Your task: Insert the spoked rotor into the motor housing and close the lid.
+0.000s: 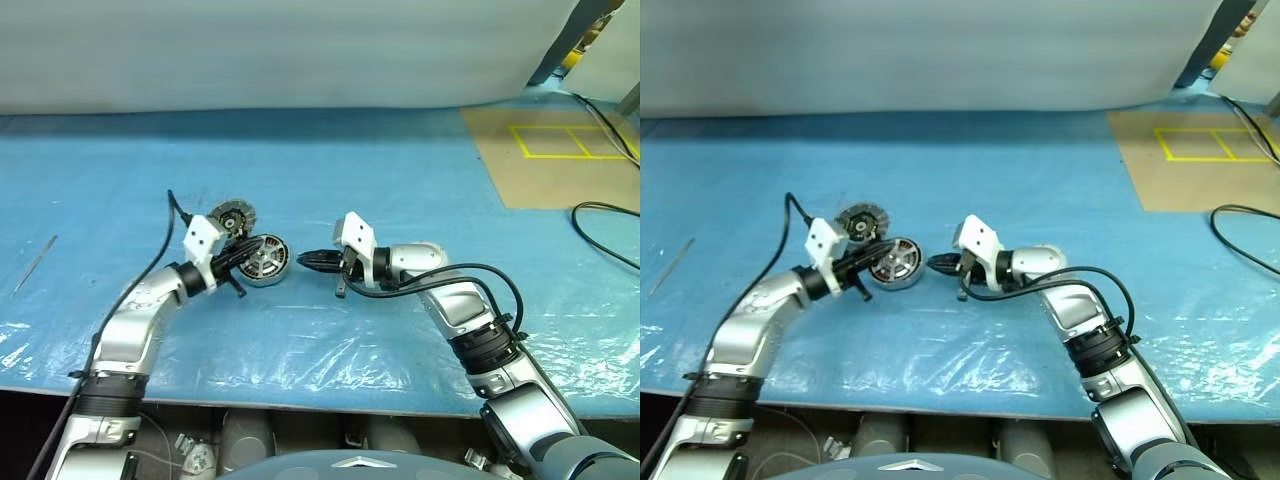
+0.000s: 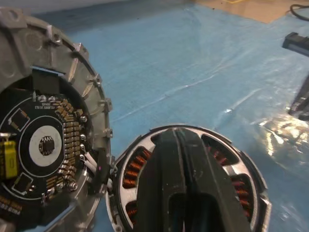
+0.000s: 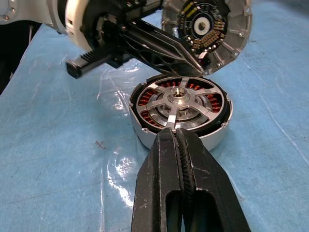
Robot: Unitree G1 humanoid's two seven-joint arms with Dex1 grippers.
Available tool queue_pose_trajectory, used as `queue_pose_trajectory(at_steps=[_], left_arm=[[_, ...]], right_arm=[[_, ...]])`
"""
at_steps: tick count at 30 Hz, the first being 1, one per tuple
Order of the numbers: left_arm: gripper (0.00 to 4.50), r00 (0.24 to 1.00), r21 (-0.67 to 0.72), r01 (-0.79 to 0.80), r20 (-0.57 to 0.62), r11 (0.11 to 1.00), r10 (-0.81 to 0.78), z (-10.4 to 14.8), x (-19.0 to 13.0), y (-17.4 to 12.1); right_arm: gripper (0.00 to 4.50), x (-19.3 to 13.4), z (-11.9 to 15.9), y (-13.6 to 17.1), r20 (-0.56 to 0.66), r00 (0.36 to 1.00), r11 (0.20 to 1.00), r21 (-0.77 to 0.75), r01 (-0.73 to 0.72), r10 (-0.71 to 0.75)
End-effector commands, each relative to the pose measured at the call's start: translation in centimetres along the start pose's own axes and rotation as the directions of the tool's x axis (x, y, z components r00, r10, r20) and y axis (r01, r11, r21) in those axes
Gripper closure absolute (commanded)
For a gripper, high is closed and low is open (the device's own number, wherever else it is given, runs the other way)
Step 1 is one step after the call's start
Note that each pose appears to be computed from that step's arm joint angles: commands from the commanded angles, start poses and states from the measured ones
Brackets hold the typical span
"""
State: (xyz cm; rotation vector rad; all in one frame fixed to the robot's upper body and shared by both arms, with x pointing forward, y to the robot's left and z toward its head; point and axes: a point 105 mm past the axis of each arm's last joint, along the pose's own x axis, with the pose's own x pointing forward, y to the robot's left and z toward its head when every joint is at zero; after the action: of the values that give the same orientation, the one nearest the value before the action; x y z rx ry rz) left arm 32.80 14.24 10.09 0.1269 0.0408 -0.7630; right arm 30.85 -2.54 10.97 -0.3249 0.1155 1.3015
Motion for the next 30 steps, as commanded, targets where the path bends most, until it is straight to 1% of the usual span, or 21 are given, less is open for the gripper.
queue_pose_trajectory(at_steps=[1,3,5,8,11,15,18,20,22,24,27,29,30], left_arm=[[4.48,1.0,0.071,0.005,-0.023,0.997,-0.003,0.0,1.6,-0.9],[4.48,0.995,0.118,0.001,-0.104,0.993,0.012,-1.3,1.9,-1.0],[4.48,0.989,0.134,0.019,-0.147,0.991,0.001,-2.0,1.8,-1.2],[4.48,0.974,0.103,0.073,-0.222,0.992,-0.049,-3.0,1.1,-1.6],[4.48,0.964,0.062,0.11,-0.251,0.992,-0.092,-3.2,0.6,-1.8],[4.48,0.916,-0.032,0.208,-0.343,0.978,-0.206,-4.3,-1.1,-3.0],[4.48,0.883,-0.062,0.203,-0.42,0.977,-0.21,-5.4,-1.9,-3.1],[4.48,0.871,-0.046,0.201,-0.449,0.979,-0.2,-5.8,-2.1,-3.1],[4.48,0.894,-0.021,0.183,-0.412,0.983,-0.175,-5.2,-1.5,-2.8],[4.48,0.94,0.012,0.122,-0.321,0.992,-0.112,-3.6,-0.6,-1.9],[4.48,0.992,0.026,0.074,-0.105,0.997,-0.071,-0.1,0.1,-1.2],[4.48,0.998,0.002,0.052,0.024,0.999,-0.052,1.8,-0.1,-1.0],[4.48,0.997,0.006,0.052,0.058,0.999,-0.052,2.3,-0.4,-1.0]], right_arm=[[4.5,0.1,1.2,-0.3,0.03,1.0,0.999,-0.045,0.009,-0.007],[4.5,0.1,1.3,-0.5,0.034,0.999,0.999,-0.047,0.018,-0.017],[4.5,0.1,1.3,-0.6,0.035,0.999,0.999,-0.049,0.023,-0.021],[4.5,0.0,1.2,-0.6,0.032,0.999,0.998,-0.048,0.028,-0.026],[4.5,0.1,1.1,-0.6,0.031,0.999,0.998,-0.047,0.029,-0.028],[4.5,0.3,1.1,-0.4,0.031,0.999,0.999,-0.046,0.026,-0.025],[4.5,0.4,1.1,-0.4,0.031,0.999,0.999,-0.048,0.025,-0.023],[4.5,0.5,1.2,-0.4,0.032,0.999,0.998,-0.051,0.024,-0.022],[4.5,0.6,1.4,-0.5,0.036,0.999,0.998,-0.056,0.025,-0.023],[4.5,0.6,1.7,-0.6,0.052,0.998,0.998,-0.058,0.032,-0.029],[4.5,0.9,2.5,-0.5,0.095,0.995,0.999,-0.024,0.026,-0.023],[4.5,1.1,2.8,-0.1,0.118,0.993,1.0,-0.001,0.004,-0.004],[4.5,1.3,2.9,0.1,0.122,0.993,1.0,0.006,-0.005,0.004]])
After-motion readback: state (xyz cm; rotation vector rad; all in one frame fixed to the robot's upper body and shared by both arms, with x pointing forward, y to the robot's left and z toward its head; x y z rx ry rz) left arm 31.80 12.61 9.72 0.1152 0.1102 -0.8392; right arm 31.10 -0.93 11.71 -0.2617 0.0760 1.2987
